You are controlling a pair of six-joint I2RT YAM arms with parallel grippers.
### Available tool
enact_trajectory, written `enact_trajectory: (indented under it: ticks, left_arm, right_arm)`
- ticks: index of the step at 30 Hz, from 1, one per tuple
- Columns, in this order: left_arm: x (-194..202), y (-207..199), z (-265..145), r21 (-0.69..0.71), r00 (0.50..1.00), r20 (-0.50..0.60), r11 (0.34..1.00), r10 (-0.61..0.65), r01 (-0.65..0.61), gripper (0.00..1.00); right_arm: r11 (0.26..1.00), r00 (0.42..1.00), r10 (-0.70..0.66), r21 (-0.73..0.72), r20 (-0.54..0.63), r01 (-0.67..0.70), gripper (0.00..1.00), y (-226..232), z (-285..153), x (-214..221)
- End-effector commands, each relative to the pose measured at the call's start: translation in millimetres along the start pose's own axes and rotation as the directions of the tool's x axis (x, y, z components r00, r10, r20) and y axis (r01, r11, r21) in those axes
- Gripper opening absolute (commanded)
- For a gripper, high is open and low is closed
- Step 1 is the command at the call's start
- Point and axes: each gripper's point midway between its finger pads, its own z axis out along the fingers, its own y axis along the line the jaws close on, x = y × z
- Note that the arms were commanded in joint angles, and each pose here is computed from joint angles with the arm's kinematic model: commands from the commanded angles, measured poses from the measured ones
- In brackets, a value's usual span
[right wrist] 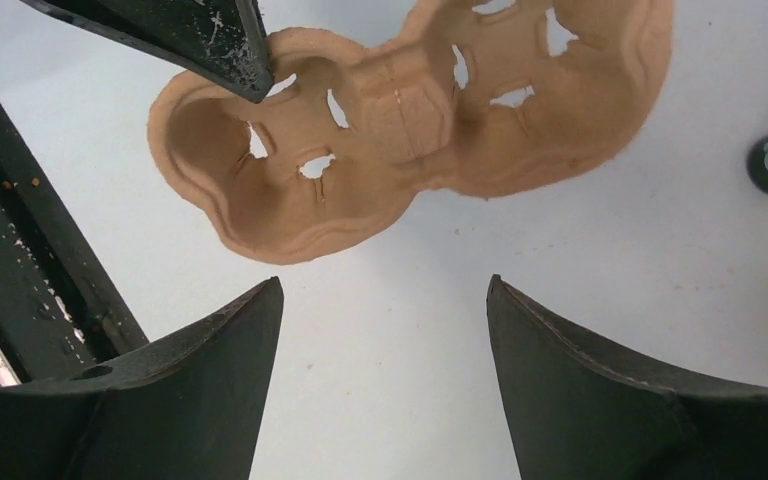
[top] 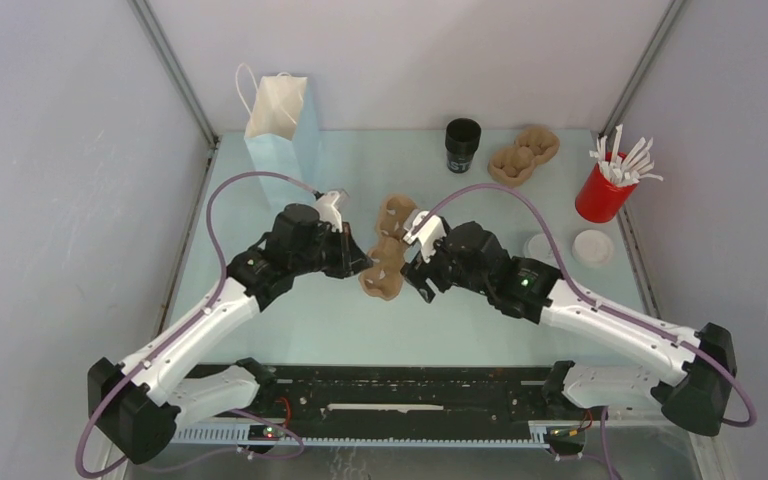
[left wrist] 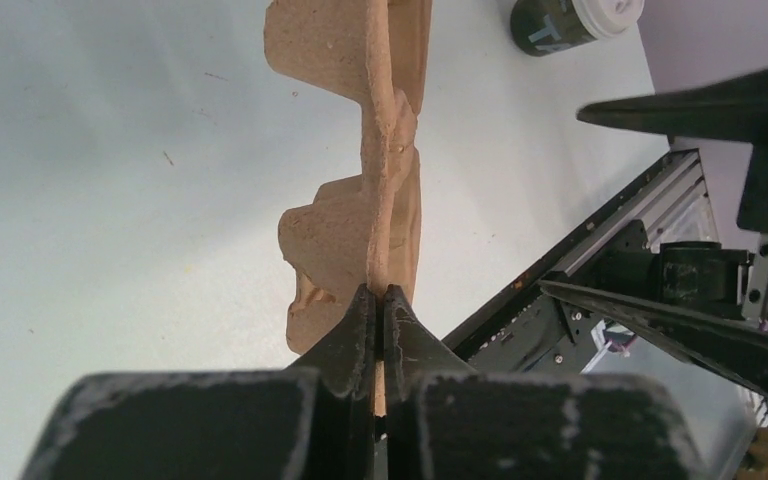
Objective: Pack the takeout coffee
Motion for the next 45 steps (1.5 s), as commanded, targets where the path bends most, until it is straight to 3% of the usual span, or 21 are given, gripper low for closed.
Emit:
enact_trajectory:
  ticks: [1, 6, 17, 30, 45]
  left_arm:
    - [-23, -19, -20, 0.042, 0.994, 0.076, 0.996, 0.075, -0.079, 0.00]
    - [-17, -21, -28, 0.058, 0.994, 0.075, 0.995, 0.080, -0.085, 0.00]
    - [-8, -26, -34, 0.098, 0.995, 0.060, 0.992, 0.079, -0.084, 0.00]
    - [-6, -27, -36, 0.103, 0.994, 0.049, 0.990, 0.096, -0.100, 0.00]
    - [-8, -30, -37, 0.111, 0.995, 0.051, 0.989, 0.088, -0.093, 0.00]
  right_arm:
    - [0.990, 0.989, -0.101, -0.088, 0.104, 0.110, 0.82, 5, 19, -26]
    - [0.970, 0.960, -0.188, -0.117, 0.206, 0.215, 0.80, 5, 37, -43]
    - [0.937, 0.897, -0.268, -0.120, 0.353, 0.327, 0.71, 5, 57, -38]
    - [0.943, 0.874, -0.261, -0.085, 0.409, 0.322, 0.75, 1, 60, -45]
    - [0.935, 0.874, -0.291, -0.079, 0.389, 0.347, 0.59, -1, 63, -39]
